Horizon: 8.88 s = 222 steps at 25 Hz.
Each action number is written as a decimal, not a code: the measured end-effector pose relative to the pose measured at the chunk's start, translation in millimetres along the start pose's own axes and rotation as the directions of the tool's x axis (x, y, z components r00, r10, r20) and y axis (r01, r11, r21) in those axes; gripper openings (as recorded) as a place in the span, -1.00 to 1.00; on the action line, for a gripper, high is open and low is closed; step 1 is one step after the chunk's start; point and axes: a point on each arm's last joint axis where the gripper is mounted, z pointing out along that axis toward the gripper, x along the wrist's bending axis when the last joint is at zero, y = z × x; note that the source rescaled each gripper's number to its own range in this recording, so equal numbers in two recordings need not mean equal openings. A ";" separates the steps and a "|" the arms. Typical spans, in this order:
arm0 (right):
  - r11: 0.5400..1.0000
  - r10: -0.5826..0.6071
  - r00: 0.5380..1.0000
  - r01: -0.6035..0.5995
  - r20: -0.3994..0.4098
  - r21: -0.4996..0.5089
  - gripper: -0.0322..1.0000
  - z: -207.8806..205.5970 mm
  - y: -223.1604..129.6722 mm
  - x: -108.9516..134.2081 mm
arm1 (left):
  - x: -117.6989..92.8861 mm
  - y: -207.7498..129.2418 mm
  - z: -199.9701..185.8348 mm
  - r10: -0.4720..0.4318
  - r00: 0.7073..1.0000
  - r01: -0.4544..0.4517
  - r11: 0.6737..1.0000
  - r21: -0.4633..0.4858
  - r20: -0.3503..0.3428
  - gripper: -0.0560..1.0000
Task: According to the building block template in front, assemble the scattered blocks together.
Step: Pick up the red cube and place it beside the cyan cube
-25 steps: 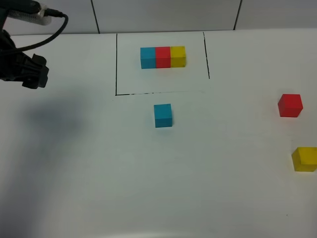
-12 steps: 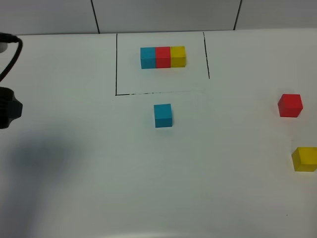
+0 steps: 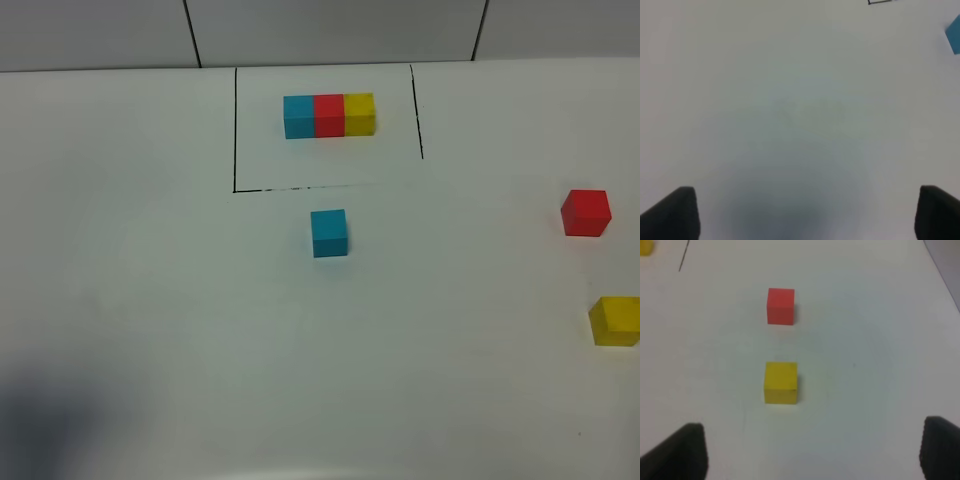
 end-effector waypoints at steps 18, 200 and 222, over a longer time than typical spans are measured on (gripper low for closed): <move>1.000 0.001 1.000 -0.001 0.000 0.000 0.49 0.0 0.0 0.0 | -6.4 -86.4 -29.4 0.056 0.993 -0.033 0.978 -0.204 0.109 0.81; 0.116 -0.531 -0.042 0.986 -0.847 -0.122 -0.90 423.3 58.0 262.9 | -6.4 -106.1 -36.7 0.031 0.997 -0.011 0.958 -0.285 0.068 -0.20; 0.134 -0.518 -0.002 0.988 -0.855 -0.083 -0.90 420.4 56.1 266.8 | -6.4 -106.1 -36.7 0.031 0.997 -0.011 0.958 -0.285 0.068 -0.20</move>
